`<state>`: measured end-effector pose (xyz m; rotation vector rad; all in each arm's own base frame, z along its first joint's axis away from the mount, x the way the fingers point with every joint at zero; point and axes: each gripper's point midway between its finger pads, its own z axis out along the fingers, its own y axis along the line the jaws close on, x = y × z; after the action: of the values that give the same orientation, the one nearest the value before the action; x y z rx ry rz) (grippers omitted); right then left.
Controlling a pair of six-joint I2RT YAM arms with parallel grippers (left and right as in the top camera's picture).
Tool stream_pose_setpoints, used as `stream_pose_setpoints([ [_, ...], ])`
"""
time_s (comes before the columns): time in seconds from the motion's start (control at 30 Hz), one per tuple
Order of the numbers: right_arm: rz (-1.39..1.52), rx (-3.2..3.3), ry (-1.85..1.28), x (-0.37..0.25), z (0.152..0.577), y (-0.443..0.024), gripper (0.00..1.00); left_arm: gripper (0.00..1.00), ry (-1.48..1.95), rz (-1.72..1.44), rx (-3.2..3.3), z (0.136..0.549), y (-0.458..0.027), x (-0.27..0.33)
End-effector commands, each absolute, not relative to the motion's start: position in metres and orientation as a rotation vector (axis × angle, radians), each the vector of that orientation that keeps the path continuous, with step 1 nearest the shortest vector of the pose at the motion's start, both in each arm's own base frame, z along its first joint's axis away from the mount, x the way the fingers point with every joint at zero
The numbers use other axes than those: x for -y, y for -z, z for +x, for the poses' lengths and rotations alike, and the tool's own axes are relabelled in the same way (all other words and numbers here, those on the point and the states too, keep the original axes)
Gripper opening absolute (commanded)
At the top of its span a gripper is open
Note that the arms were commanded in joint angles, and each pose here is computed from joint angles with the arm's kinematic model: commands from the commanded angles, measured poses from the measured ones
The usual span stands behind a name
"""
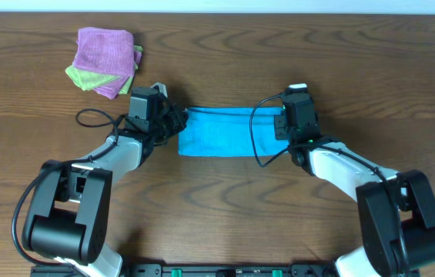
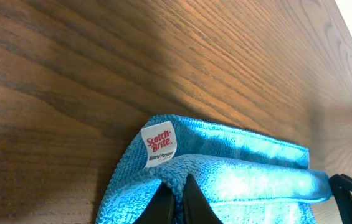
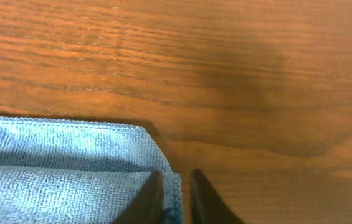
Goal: Fold the cloth
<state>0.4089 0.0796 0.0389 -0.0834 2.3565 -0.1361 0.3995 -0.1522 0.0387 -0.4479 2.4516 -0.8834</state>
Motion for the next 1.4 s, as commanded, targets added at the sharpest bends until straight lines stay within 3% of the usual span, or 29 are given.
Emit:
stream_pose_setpoints([
  [0.0,-0.079,-2.36,0.17,-0.073,0.41,-0.037,0.29,0.06,0.864,-0.394,-2.446,0.404,-0.04,0.152],
  [0.1,-0.077,-2.359,0.174,-0.072,0.41,-0.037,0.39,0.22,0.859,-0.377,-2.446,0.404,-0.041,0.152],
  [0.17,-0.073,-2.355,0.181,-0.071,0.41,-0.039,0.41,0.28,0.858,-0.378,-2.444,0.405,-0.041,0.151],
  [0.27,-0.068,-2.349,0.19,-0.069,0.408,-0.046,0.43,0.45,0.858,-0.332,-2.435,0.405,-0.045,0.152],
  [0.47,-0.062,-2.347,0.185,-0.066,0.4,-0.065,0.46,0.5,0.83,-0.311,-2.445,0.399,-0.057,0.145],
  [0.7,0.033,-2.338,0.142,-0.061,0.382,-0.096,0.55,0.33,0.821,-0.329,-2.428,0.389,-0.085,0.135],
  [0.93,0.2,-2.416,-0.064,-0.07,0.348,-0.108,0.59,0.06,0.879,-0.311,-2.383,0.384,-0.111,0.144],
  [1.13,0.48,-2.532,-0.306,-0.079,0.322,-0.084,0.62,0.06,0.806,-0.303,-2.44,0.378,-0.092,0.157],
  [1.37,0.598,-2.517,-0.544,-0.093,0.313,-0.061,0.65,0.06,0.691,-0.318,-2.532,0.375,-0.049,0.16],
])
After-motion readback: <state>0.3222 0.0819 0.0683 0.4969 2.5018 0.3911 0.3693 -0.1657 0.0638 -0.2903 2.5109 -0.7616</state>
